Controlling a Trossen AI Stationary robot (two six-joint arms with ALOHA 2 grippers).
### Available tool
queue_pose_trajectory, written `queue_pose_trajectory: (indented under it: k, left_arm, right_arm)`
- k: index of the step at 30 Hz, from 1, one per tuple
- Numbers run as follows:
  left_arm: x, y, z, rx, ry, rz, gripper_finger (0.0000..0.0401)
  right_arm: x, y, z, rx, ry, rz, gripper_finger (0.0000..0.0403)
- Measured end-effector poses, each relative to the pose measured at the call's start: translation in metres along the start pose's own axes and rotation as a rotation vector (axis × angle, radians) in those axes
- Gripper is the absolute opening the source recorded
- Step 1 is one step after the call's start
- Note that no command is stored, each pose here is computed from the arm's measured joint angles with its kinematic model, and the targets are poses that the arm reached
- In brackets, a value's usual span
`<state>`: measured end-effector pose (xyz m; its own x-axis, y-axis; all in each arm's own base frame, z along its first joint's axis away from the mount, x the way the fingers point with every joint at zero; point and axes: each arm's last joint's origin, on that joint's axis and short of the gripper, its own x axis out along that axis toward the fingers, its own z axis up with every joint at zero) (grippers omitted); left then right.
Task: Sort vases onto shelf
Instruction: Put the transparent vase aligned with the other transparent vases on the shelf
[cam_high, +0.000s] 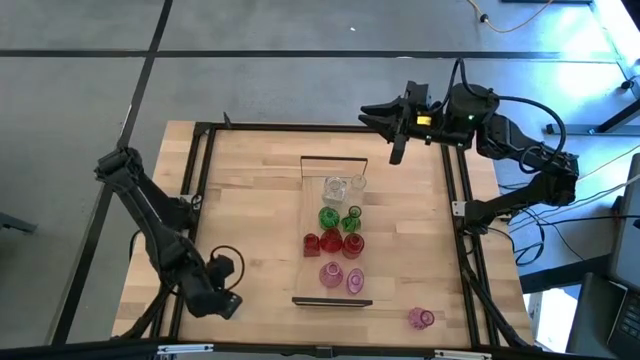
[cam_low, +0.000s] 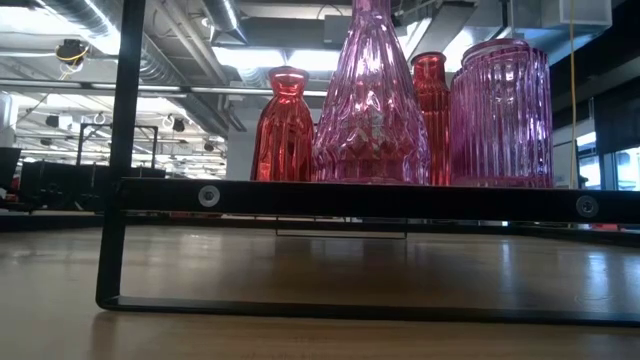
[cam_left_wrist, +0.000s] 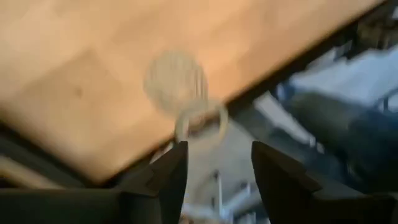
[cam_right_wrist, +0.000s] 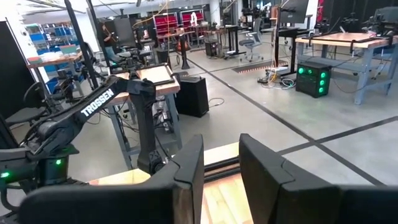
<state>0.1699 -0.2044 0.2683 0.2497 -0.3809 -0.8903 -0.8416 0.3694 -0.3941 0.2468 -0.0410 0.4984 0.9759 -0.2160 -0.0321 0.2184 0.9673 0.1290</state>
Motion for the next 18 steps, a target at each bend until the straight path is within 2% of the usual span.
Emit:
queue_pose_trajectory:
  k: [3,9,18]
  left_arm:
    - [0.012,0.0,-0.001,-0.027,-0.071,0.024,0.016]
    - [0.037,0.001,-0.004,-0.069,-0.015,0.145,0.0145]
    - [0.04,-0.001,-0.003,-0.097,-0.044,0.131,0.0142]
  right_arm:
    - [0.0,0.0,0.0,-0.005,0.0,0.0,0.0085]
    - [0.0,0.0,-0.002,-0.005,0.021,0.019,0.0085]
    - [0.0,0.001,-0.002,0.005,0.026,0.042,0.0085]
